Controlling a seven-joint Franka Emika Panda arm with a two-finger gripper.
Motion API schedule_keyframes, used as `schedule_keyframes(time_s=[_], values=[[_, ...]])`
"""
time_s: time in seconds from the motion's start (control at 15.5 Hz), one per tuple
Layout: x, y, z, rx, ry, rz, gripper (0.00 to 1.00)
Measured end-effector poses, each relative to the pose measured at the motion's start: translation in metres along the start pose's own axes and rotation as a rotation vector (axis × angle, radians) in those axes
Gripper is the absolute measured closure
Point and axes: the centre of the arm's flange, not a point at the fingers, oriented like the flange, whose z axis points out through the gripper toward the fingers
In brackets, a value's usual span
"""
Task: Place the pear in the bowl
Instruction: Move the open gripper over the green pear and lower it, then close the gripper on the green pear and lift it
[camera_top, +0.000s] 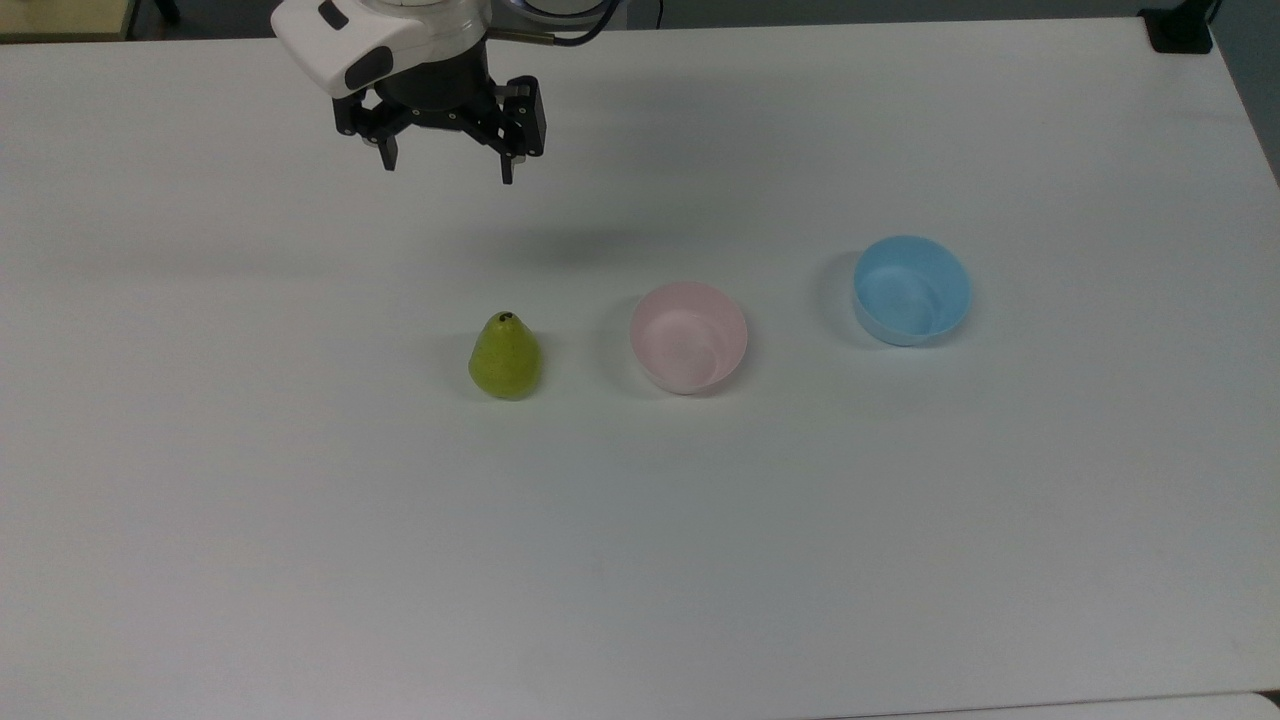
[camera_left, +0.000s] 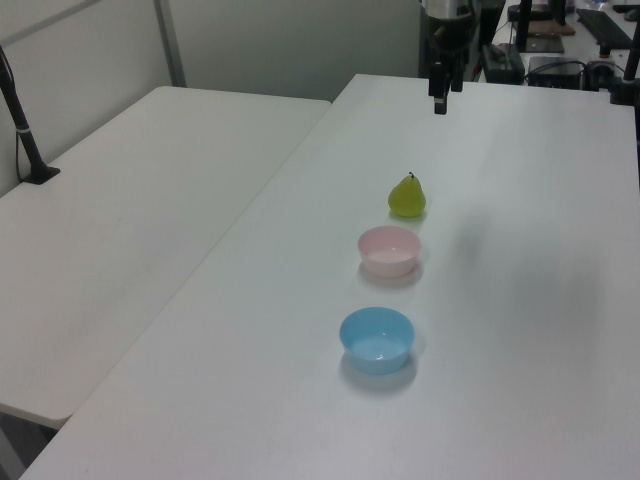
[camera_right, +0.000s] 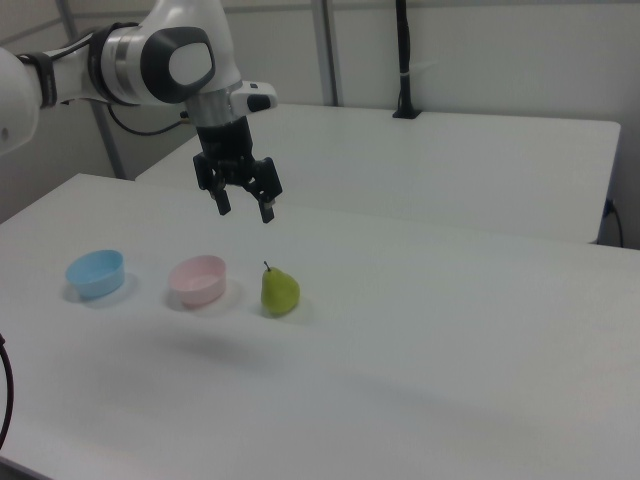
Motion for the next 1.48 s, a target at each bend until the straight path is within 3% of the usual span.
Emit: schedule_keyframes(time_s=[0.71,1.16,1.48], values=[[0.010,-0.017,0.017,0.001,0.007,-0.026,0.00],[0.049,-0.045,0.114,-0.009,-0.020,-0.069,0.00],[0.064,-0.045,0.163,-0.041,-0.021,-0.085,0.00]])
